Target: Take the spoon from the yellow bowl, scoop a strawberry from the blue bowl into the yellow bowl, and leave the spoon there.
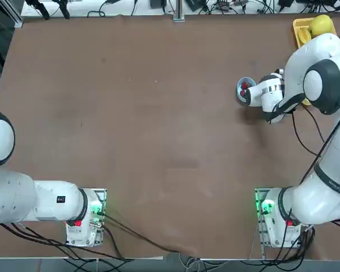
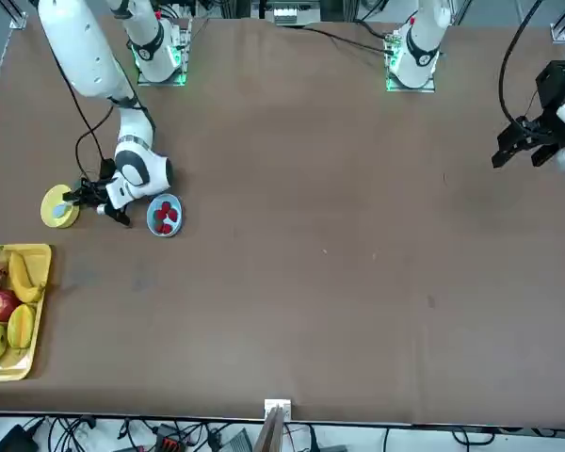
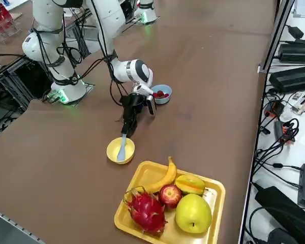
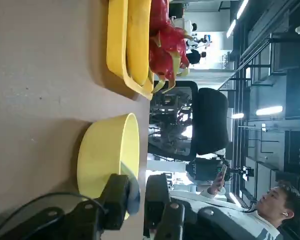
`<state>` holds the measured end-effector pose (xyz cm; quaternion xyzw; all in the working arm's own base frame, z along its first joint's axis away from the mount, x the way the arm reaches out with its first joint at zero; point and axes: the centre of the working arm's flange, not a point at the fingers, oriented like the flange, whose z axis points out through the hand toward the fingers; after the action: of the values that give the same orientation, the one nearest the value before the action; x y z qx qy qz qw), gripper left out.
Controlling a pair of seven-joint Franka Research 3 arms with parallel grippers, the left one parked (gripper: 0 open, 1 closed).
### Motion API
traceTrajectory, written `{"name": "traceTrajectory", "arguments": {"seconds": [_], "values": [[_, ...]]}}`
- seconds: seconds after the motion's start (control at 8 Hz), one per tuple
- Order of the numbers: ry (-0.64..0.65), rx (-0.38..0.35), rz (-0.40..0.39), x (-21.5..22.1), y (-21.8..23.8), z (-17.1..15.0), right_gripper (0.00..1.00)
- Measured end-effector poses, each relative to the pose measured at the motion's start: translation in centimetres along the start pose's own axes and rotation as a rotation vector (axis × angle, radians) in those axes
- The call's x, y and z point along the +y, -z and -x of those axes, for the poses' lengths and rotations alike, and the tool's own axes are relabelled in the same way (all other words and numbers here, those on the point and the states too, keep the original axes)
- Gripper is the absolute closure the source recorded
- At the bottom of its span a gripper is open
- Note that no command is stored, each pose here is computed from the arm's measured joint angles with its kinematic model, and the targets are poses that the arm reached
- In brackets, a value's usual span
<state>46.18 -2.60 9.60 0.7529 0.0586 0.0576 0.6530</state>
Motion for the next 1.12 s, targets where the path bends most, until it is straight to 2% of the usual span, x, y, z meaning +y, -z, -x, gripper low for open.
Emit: {"name": "traceTrajectory", "arguments": {"seconds": [0.25, 0.62, 0.88, 1.12], "values": [[-0.002, 0.001, 0.002, 0.0, 0.1, 0.0, 0.86], [-0.031, 0.005, 0.025, 1.5, 0.1, -1.3, 0.89], [-0.033, -0.004, 0.012, 5.3, 1.2, -3.4, 0.89], [-0.022, -0.093, -0.104, 12.3, 5.4, -6.6, 0.89]]}}
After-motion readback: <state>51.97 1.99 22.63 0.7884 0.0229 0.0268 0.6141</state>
